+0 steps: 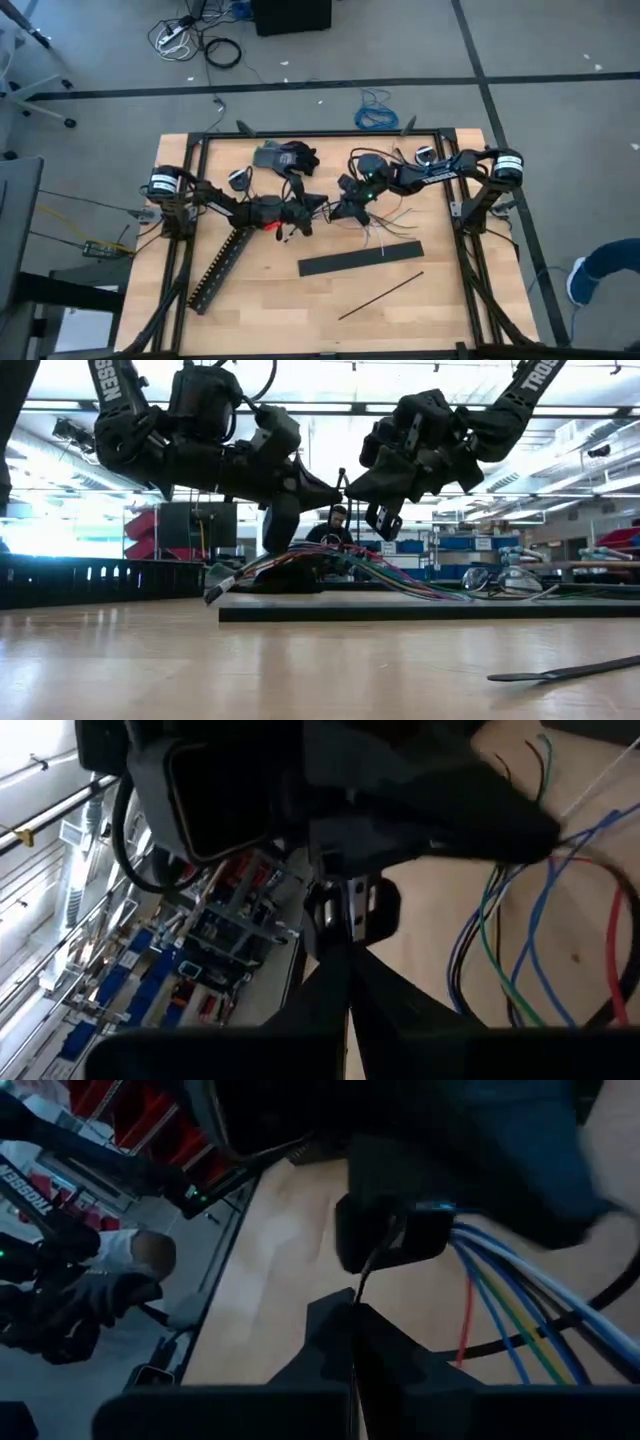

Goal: Ziptie cables
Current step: Wrap the black zip tie on the cable wires

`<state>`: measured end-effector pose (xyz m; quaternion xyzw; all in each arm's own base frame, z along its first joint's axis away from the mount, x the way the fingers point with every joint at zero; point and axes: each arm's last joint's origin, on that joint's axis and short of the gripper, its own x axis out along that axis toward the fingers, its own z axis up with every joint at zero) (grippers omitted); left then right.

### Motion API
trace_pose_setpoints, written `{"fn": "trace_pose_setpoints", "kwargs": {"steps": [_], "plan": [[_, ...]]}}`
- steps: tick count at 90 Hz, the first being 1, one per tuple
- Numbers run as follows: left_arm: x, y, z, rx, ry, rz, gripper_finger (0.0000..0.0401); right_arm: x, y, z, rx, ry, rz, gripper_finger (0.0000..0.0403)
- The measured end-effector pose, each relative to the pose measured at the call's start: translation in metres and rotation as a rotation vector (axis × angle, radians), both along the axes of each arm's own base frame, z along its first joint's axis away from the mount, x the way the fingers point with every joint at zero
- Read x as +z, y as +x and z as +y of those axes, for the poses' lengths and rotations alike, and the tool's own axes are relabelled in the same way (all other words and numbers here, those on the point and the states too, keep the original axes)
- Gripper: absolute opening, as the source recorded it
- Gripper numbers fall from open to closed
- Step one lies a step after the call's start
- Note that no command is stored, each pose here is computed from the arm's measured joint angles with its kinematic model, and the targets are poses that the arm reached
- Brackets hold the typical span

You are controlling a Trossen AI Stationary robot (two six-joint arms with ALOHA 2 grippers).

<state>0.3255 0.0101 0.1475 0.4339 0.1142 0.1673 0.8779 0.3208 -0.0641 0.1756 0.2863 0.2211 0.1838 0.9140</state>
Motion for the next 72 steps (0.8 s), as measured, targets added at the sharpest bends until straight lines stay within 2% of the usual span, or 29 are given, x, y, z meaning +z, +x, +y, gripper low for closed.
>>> {"fn": "trace_pose_setpoints", "kwargs": {"steps": [24,72], "plan": [[0.0019,0.0001,0.0013,0.003,-0.001,-0.021,0.0,0.0,0.0013,0.0061,0.017,-0.002,0.0,0.0],[0.0013,0.0002,0.0003,-0.014,-0.027,-0.024,0.0,-0.0012,-0.0004,-0.0012,-0.007,-0.018,0.006,0.0]]}}
